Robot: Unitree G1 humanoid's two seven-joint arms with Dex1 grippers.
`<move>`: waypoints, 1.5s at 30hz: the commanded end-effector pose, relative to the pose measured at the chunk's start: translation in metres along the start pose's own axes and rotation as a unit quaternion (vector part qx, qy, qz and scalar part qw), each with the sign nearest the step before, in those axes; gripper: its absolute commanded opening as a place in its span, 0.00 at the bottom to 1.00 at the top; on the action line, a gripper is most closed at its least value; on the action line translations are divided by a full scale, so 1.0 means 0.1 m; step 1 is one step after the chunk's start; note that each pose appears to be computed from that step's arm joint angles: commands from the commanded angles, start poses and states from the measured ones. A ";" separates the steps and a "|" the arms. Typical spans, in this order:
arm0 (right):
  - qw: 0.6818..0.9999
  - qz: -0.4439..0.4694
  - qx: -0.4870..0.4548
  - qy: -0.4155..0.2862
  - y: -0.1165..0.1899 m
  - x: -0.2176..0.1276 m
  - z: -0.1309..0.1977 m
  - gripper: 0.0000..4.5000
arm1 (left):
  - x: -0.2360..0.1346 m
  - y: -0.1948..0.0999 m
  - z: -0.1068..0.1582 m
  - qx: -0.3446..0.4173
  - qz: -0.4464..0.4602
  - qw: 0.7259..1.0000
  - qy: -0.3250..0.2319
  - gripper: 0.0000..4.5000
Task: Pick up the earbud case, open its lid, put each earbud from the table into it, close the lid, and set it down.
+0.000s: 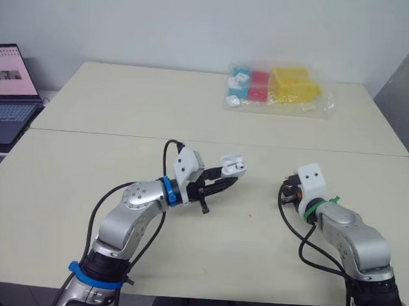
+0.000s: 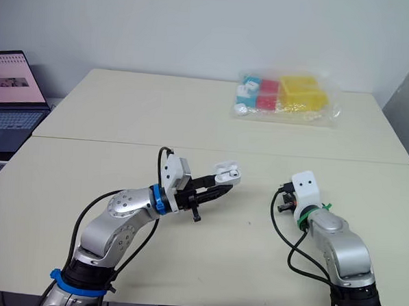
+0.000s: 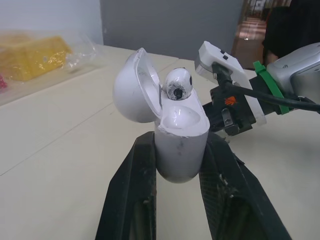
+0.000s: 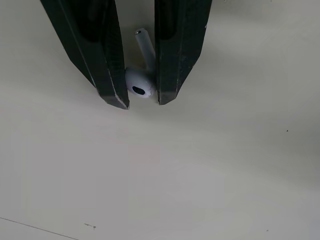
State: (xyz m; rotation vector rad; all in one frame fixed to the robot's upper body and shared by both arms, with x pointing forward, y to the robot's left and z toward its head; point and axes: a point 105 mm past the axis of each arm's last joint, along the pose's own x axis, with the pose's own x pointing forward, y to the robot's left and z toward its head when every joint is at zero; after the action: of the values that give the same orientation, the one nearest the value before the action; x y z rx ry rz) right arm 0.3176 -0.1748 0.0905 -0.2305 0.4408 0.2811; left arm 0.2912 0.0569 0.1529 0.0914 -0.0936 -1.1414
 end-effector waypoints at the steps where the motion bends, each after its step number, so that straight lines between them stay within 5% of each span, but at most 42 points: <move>1: 0.989 0.114 -0.097 -0.004 0.05 -0.24 0.11 0.09 | -0.01 -0.06 0.09 0.022 -0.010 1.000 -0.013 0.17; 8: 0.882 0.344 -0.319 0.046 0.12 -0.61 -0.08 0.09 | -0.01 -0.08 0.08 0.023 -0.012 1.000 -0.011 0.17; 18: 0.774 0.395 -0.464 0.171 -0.39 -0.64 -0.31 0.09 | -0.05 -0.15 0.04 0.017 -0.008 1.000 -0.004 0.17; 28: 0.768 0.392 -0.467 0.198 -0.47 -0.58 -0.37 0.09 | -0.07 -0.17 0.04 0.017 -0.006 1.000 -0.001 0.17; 35: 0.777 0.381 -0.470 0.176 -0.47 -0.55 -0.33 0.59 | -0.06 -0.17 0.04 0.015 -0.007 1.000 -0.003 0.17; 45: 0.818 0.373 -0.410 0.154 -0.39 -0.75 -0.05 0.61 | -0.03 -0.17 0.03 0.013 -0.008 1.000 -0.004 0.17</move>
State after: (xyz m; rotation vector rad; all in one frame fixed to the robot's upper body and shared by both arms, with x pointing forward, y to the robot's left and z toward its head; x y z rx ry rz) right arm 0.2640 -0.2297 0.1109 -0.9752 0.7195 1.2585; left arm 0.2777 0.0575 0.1441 0.1005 -0.0712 -1.1388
